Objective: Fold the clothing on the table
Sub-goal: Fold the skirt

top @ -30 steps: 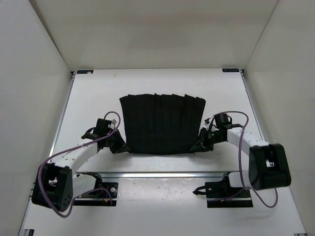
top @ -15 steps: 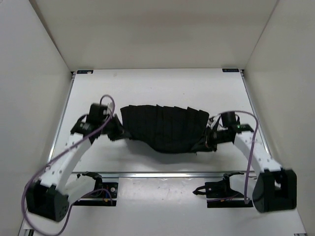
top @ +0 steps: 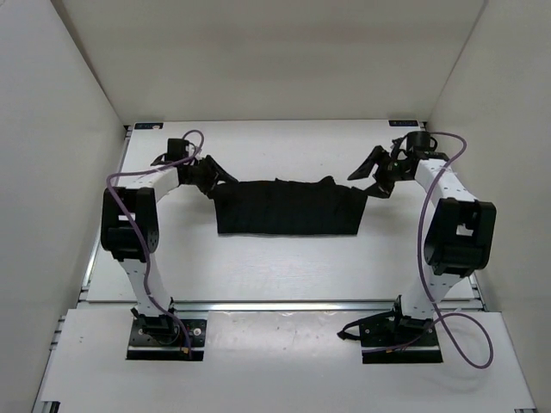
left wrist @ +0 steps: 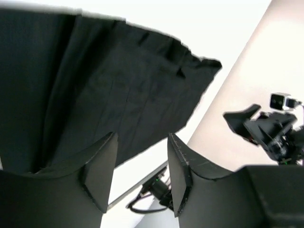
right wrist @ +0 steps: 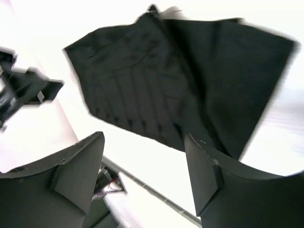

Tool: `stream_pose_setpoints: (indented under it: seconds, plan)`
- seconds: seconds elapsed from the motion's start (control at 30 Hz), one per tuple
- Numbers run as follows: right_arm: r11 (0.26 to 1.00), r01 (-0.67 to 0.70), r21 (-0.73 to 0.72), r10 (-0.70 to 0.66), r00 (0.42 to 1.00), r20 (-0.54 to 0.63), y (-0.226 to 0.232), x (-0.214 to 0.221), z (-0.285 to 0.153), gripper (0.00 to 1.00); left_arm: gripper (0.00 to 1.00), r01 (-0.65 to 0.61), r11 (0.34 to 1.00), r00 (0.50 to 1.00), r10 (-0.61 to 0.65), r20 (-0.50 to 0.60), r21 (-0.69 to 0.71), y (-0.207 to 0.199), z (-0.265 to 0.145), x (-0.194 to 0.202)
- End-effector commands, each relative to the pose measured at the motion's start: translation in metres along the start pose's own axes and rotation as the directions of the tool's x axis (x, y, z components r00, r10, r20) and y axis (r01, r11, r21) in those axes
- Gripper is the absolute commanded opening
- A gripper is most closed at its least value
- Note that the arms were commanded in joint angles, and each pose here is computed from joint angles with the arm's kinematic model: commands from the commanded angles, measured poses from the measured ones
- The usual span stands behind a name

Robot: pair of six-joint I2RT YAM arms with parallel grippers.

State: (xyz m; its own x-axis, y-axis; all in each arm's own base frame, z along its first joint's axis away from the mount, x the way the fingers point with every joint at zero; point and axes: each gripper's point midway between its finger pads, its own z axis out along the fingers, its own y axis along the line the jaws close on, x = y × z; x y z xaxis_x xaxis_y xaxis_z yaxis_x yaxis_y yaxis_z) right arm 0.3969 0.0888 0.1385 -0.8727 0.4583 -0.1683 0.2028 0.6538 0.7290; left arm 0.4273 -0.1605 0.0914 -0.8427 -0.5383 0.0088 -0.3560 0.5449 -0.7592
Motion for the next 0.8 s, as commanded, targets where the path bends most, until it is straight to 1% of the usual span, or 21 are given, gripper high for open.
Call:
stream_pose_setpoints:
  seconds: [0.0,0.03,0.07,0.1,0.13,0.17,0.23,0.27,0.3,0.33,0.4,0.5,0.53,0.57,0.6,0.63,0.67,0.7,0.73,0.77]
  plan:
    - [0.994,0.007,0.106,-0.017,0.996,0.091,-0.011,0.001,-0.014,0.67,0.57,-0.101,0.978,0.993,0.087,0.081,0.184,-0.053,-0.047,0.005]
    - [0.991,0.005,0.131,-0.016,0.996,0.085,-0.016,0.009,-0.015,0.67,0.57,-0.106,0.985,0.991,0.094,0.093,0.136,-0.036,-0.050,0.011]
    - [0.986,-0.006,0.168,-0.009,0.996,0.087,-0.027,0.017,-0.014,0.67,0.58,-0.080,0.993,0.994,0.074,0.076,0.090,-0.019,-0.053,0.023]
    - [0.983,-0.010,0.181,-0.006,0.996,0.086,-0.031,0.023,-0.012,0.67,0.58,-0.112,0.993,0.989,0.108,0.100,0.038,-0.005,-0.056,0.027]
    - [0.981,-0.041,0.189,0.024,0.995,0.094,-0.040,0.032,-0.011,0.67,0.58,-0.118,0.992,0.987,0.122,0.106,-0.046,0.014,-0.058,0.030]
    - [0.976,-0.067,0.208,0.045,0.993,0.107,-0.051,0.043,-0.008,0.68,0.59,-0.121,0.988,0.987,0.130,0.097,-0.093,0.027,-0.061,0.041]
    - [0.965,-0.093,0.245,0.061,0.989,0.136,-0.064,0.055,-0.005,0.68,0.60,-0.160,0.963,0.970,0.194,0.145,-0.218,0.052,-0.067,0.042]
    - [0.961,-0.109,0.254,0.078,0.988,0.132,-0.071,0.065,-0.001,0.68,0.61,-0.154,0.958,0.969,0.195,0.152,-0.243,0.063,-0.066,0.049]
    - [0.956,-0.105,0.273,0.068,0.988,0.142,-0.074,0.066,0.001,0.68,0.61,-0.135,0.949,0.973,0.182,0.144,-0.286,0.082,-0.063,0.056]
    - [0.951,-0.112,0.288,0.076,0.988,0.132,-0.080,0.075,0.006,0.68,0.60,-0.129,0.947,0.973,0.177,0.145,-0.293,0.088,-0.062,0.058]
    - [0.938,-0.117,0.327,0.072,0.987,0.147,-0.092,0.080,0.011,0.68,0.60,-0.106,0.938,0.983,0.149,0.106,-0.330,0.111,-0.053,0.069]
    - [0.932,-0.133,0.337,0.087,0.985,0.147,-0.100,0.078,0.021,0.67,0.61,-0.123,0.913,0.986,0.157,0.058,-0.390,0.123,-0.041,0.077]
    - [0.937,-0.125,0.325,0.081,0.986,0.144,-0.097,0.076,0.024,0.66,0.61,-0.141,0.904,0.982,0.180,0.059,-0.404,0.122,-0.038,0.076]
    - [0.938,-0.125,0.324,0.086,0.987,0.134,-0.099,0.074,0.029,0.66,0.61,-0.132,0.903,0.984,0.170,0.057,-0.408,0.122,-0.034,0.076]
    - [0.938,-0.119,0.325,0.083,0.989,0.122,-0.100,0.074,0.032,0.62,0.62,-0.145,0.902,0.982,0.183,0.056,-0.408,0.118,-0.030,0.075]
    - [0.944,-0.092,0.318,0.064,0.993,0.097,-0.097,0.076,0.040,0.60,0.62,-0.140,0.900,0.979,0.189,0.081,-0.413,0.115,-0.026,0.070]
    - [0.946,-0.080,0.314,0.053,0.994,0.093,-0.096,0.072,0.045,0.56,0.61,-0.135,0.901,0.979,0.185,0.083,-0.412,0.114,-0.022,0.069]
    - [0.948,-0.075,0.308,0.049,0.995,0.090,-0.098,0.068,0.048,0.46,0.54,-0.151,0.900,0.979,0.193,0.065,-0.408,0.110,-0.015,0.072]
    - [0.956,-0.068,0.285,0.048,0.996,0.074,-0.099,0.068,0.050,0.35,0.45,-0.157,0.899,0.978,0.199,0.064,-0.408,0.108,-0.013,0.071]
    - [0.961,-0.048,0.272,0.031,0.997,0.068,-0.097,0.067,0.052,0.31,0.24,-0.171,0.895,0.976,0.211,0.052,-0.413,0.107,-0.009,0.075]
